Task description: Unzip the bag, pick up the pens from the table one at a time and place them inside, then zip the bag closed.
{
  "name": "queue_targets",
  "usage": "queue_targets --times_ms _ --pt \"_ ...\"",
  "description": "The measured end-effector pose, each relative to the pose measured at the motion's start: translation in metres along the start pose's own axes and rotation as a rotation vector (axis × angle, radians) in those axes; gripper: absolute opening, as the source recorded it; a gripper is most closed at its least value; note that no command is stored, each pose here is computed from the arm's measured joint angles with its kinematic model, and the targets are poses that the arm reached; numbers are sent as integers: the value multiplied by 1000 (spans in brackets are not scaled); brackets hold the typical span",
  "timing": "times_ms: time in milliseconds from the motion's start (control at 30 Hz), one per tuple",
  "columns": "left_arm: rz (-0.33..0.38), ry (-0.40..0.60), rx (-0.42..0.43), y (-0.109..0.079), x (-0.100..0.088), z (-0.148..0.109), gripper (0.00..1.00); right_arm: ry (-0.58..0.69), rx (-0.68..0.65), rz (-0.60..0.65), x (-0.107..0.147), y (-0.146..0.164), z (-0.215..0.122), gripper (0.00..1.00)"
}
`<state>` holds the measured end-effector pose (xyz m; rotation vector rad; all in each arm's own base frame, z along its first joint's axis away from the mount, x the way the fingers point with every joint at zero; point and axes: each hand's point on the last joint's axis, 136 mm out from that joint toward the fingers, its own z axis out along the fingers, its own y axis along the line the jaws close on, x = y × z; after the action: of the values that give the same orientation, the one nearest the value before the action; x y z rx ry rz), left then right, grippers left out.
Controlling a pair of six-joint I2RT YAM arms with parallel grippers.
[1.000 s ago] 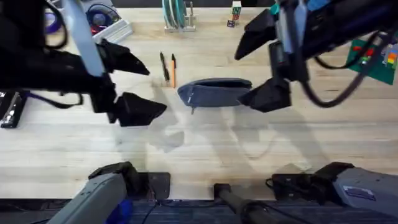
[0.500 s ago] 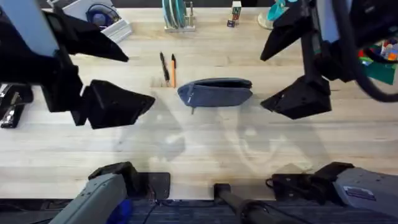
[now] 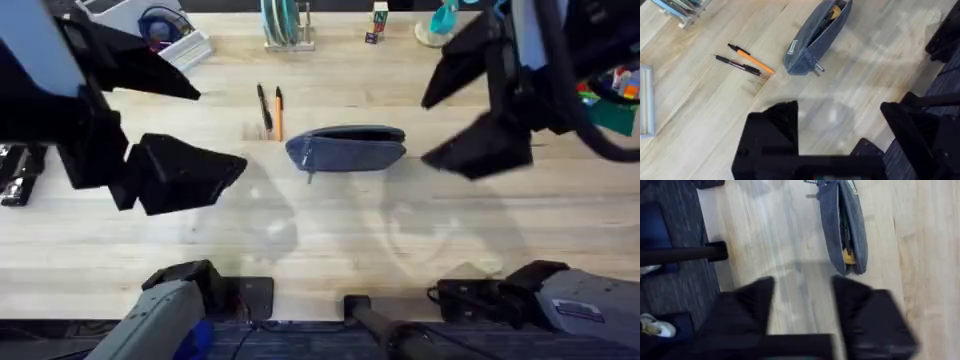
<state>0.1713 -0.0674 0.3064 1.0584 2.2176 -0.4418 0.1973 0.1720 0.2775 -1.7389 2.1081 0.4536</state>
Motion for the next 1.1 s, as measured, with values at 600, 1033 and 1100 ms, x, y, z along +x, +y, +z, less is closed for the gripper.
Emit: queue_targets --times_ms 600,1033,1100 --pt "0 1 -1 0 0 0 994 4 -1 -99 -1 -3 2 30" --pt "0 1 0 0 0 0 993 199 -67 -87 21 -44 57 30" --pt "0 1 -1 0 0 0 993 214 -75 -82 23 -47 62 30"
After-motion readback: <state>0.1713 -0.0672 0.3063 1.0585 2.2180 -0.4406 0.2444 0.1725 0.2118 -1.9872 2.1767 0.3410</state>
